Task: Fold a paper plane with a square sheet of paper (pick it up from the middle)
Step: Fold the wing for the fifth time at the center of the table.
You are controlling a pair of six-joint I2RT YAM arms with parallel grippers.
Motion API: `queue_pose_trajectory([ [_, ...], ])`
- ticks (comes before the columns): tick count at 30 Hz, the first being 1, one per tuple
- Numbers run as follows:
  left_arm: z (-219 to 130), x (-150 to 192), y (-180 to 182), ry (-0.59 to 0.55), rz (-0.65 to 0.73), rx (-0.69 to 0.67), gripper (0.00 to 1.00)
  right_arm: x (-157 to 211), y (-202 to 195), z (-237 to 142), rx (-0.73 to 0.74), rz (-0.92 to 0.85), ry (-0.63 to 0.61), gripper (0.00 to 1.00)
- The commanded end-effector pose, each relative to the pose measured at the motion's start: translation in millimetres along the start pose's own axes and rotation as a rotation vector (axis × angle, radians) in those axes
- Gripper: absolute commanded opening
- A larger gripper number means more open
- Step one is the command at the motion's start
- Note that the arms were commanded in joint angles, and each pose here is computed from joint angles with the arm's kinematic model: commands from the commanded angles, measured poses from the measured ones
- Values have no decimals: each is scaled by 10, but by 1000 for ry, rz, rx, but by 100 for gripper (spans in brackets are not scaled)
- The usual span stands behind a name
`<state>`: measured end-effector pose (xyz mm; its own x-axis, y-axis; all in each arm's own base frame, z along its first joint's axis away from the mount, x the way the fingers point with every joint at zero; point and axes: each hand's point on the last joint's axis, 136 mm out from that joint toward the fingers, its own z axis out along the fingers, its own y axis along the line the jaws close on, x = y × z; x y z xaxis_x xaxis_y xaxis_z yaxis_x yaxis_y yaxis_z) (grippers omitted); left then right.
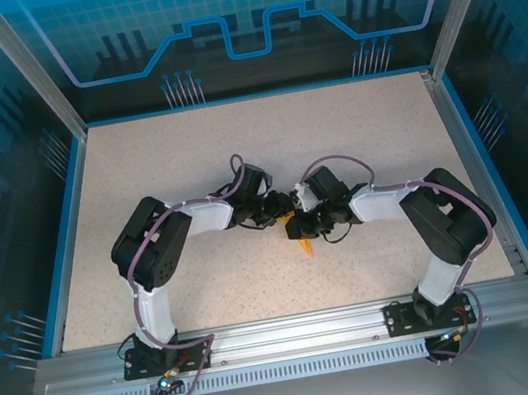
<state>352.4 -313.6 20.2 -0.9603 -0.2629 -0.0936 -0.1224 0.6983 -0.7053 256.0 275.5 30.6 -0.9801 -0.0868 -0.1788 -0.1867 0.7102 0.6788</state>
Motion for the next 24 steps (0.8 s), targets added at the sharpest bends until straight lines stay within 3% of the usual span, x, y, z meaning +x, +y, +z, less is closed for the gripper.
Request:
queue_pose_trajectory([
  [1,115,23,596,-5,-44,-169,31,162,-241,36,77,35,54,10],
  [17,124,3,612,-5,-39,-187,30,885,-588,-158,58,122,110,13],
  [24,105,-6,516,-6,-28,-159,31,614,-318,-412,-11,65,10,16],
])
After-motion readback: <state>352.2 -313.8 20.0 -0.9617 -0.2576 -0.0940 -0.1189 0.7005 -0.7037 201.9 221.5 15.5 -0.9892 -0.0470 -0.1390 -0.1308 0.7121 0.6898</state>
